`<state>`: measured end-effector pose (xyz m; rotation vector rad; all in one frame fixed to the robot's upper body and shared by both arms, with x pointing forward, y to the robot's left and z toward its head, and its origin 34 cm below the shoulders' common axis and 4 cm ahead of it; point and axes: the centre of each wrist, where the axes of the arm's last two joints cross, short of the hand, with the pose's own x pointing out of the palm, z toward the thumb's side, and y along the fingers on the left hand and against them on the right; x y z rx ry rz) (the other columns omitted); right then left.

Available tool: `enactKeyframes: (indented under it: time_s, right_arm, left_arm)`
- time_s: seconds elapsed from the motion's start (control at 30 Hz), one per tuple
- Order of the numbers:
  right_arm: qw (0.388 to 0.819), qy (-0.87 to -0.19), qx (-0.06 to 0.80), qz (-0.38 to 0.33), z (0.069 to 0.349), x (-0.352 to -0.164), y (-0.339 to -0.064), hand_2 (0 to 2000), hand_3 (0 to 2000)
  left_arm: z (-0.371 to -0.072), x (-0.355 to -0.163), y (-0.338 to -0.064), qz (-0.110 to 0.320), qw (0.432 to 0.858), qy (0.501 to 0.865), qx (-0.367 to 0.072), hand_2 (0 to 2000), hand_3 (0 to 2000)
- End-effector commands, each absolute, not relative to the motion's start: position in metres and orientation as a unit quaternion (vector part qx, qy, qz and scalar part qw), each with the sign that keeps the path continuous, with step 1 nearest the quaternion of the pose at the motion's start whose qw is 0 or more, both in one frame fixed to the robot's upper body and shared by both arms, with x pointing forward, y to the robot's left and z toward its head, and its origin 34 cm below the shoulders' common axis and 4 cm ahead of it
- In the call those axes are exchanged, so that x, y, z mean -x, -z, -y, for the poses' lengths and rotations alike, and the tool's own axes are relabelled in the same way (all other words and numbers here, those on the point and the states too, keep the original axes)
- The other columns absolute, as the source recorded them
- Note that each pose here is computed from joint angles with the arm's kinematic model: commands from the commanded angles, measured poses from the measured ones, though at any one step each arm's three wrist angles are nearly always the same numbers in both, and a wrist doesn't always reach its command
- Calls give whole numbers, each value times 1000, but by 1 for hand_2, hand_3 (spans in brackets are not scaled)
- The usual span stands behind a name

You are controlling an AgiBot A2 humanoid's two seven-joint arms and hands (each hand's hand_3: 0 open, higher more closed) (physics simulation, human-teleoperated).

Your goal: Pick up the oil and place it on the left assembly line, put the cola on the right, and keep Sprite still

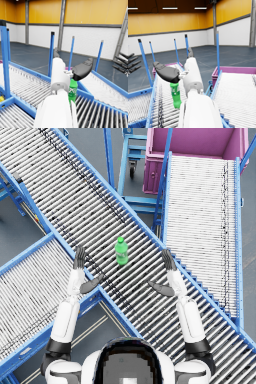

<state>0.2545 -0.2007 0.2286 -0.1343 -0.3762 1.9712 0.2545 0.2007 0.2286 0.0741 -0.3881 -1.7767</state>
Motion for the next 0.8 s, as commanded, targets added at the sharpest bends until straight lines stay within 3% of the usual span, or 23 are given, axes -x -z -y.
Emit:
enactKeyframes:
  time_s: [0.03,0.8]
  right_arm:
    - [536,-828,56,158,201,-255,-229,0,0]
    - [536,-828,56,158,201,-255,-229,0,0]
  left_arm:
    - [-201,-255,-229,168,614,771,-32,0,0]
    - [-201,-255,-229,168,614,771,-32,0,0]
